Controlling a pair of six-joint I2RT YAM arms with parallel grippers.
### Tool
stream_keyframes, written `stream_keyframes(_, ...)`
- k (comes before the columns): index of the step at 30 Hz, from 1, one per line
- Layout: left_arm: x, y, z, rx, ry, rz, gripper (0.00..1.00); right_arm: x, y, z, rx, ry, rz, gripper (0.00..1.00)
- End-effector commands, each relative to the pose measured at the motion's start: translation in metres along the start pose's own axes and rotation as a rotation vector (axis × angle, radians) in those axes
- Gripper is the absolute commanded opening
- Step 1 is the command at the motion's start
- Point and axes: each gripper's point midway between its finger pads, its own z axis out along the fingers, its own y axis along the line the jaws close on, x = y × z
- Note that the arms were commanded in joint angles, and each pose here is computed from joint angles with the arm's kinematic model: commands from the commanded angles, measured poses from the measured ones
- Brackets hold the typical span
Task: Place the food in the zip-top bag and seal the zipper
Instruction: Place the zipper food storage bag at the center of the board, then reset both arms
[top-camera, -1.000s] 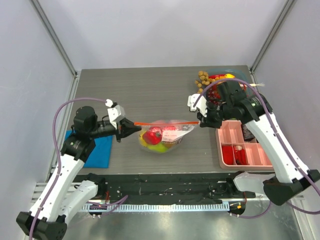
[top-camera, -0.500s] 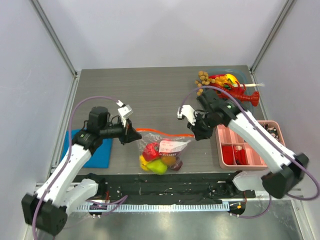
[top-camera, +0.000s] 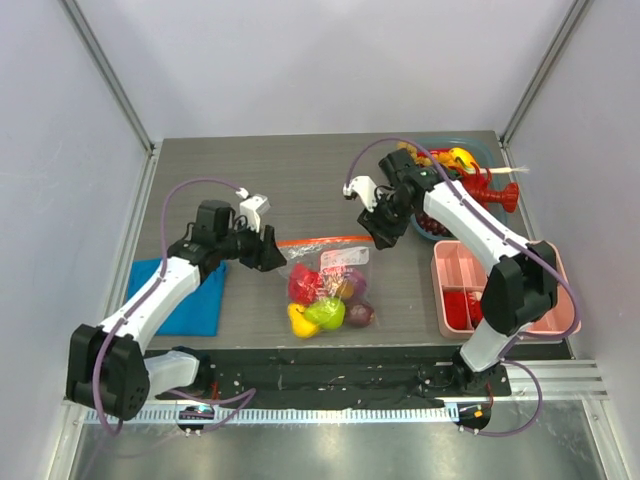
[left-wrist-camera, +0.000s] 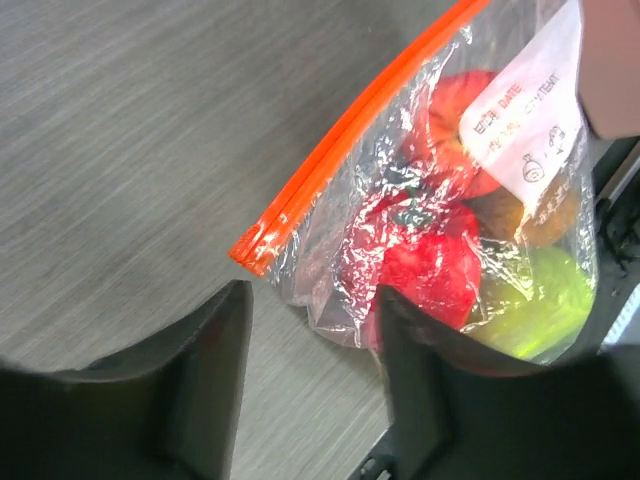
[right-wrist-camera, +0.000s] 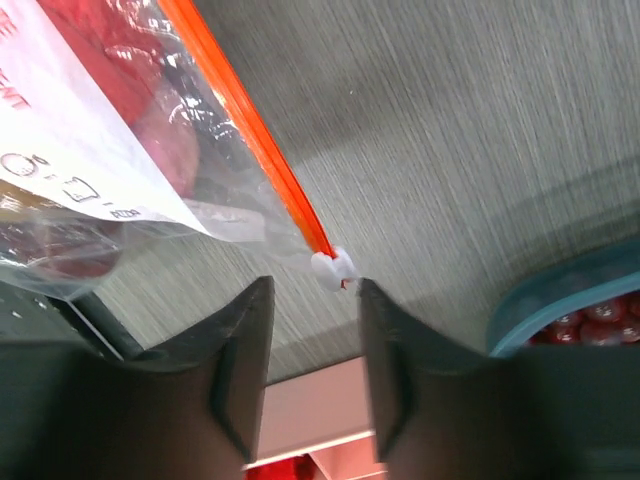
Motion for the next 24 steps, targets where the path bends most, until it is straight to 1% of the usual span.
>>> stream_keyframes(1,-0.045,-0.007,-0.024,-0.019,-0.128,0.026,0.72,-0.027,-0.008,-0.041,0.07,-0.149,0.083,0.58)
stream_keyframes(2,-0.053,-0.008,-0.031,-0.028,-0.146,0.03,0.79,-0.029,-0.009,-0.048,0.081,-0.17,0.103,0.67)
stream_keyframes(3,-0.056,-0.012,-0.041,-0.039,-0.154,0.032,1.0,-0.031,-0.01,-0.062,0.094,-0.209,0.121,0.73)
stream_keyframes(4,-0.059,-0.012,-0.047,-0.05,-0.16,0.032,1.0,-0.034,-0.012,-0.072,0.109,-0.243,0.142,0.77)
stream_keyframes(5,-0.07,-0.014,-0.057,-0.066,-0.189,0.044,1.0,-0.032,-0.019,-0.083,0.13,-0.268,0.191,0.85)
stream_keyframes(6,-0.077,-0.016,-0.065,-0.078,-0.207,0.052,1.0,-0.032,-0.021,-0.092,0.146,-0.292,0.211,0.87)
stream_keyframes(7,-0.072,-0.013,-0.07,-0.114,-0.178,0.031,1.0,-0.036,-0.019,-0.109,0.165,-0.343,0.215,0.88)
stream_keyframes(8,-0.088,-0.017,-0.081,-0.132,-0.198,0.062,1.0,-0.036,-0.02,-0.118,0.175,-0.367,0.255,0.89)
stream_keyframes(9,-0.088,-0.013,-0.081,-0.147,-0.162,0.046,1.0,-0.031,-0.025,-0.127,0.195,-0.388,0.288,0.9)
stream_keyframes(10,-0.096,-0.016,-0.092,-0.173,-0.142,0.035,1.0,-0.031,-0.024,-0.139,0.207,-0.427,0.305,0.91)
stream_keyframes(11,-0.097,-0.015,-0.095,-0.19,-0.114,0.022,1.0,-0.029,-0.025,-0.145,0.212,-0.448,0.356,0.91)
stream_keyframes(12,-0.099,-0.012,-0.095,-0.204,-0.093,0.001,1.0,-0.017,-0.033,-0.149,0.232,-0.457,0.418,0.91)
stream_keyframes(13,-0.102,-0.008,-0.098,-0.237,-0.059,-0.028,1.0,-0.015,-0.033,-0.158,0.242,-0.501,0.446,0.92)
stream_keyframes(14,-0.104,-0.007,-0.099,-0.248,-0.046,-0.043,1.0,-0.01,-0.036,-0.161,0.246,-0.519,0.483,0.93)
stream_keyframes(15,-0.105,-0.006,-0.099,-0.26,-0.04,-0.061,1.0,0.007,-0.043,-0.157,0.251,-0.519,0.592,0.93)
stream_keyframes(17,-0.103,0.004,-0.099,-0.307,-0.031,-0.078,1.0,0.014,-0.039,-0.162,0.249,-0.561,0.639,0.95)
stream_keyframes(18,-0.101,0.009,-0.099,-0.33,-0.034,-0.08,1.0,0.029,-0.039,-0.153,0.242,-0.549,0.716,0.95)
stream_keyframes(19,-0.09,0.015,-0.095,-0.348,-0.012,-0.097,1.0,0.036,-0.042,-0.154,0.257,-0.566,0.749,0.95)
stream_keyframes(20,-0.085,0.019,-0.095,-0.373,-0.001,-0.103,1.0,0.038,-0.035,-0.157,0.252,-0.589,0.755,0.95)
stream_keyframes(21,-0.08,0.021,-0.094,-0.376,0.013,-0.114,1.0,0.047,-0.03,-0.146,0.232,-0.577,0.795,0.95)
stream_keyframes(22,-0.071,0.022,-0.091,-0.376,0.033,-0.13,1.0,0.052,-0.03,-0.145,0.238,-0.585,0.812,0.96)
stream_keyframes(24,-0.067,0.02,-0.091,-0.368,0.029,-0.135,1.0,0.058,-0.02,-0.141,0.229,-0.596,0.822,0.96)
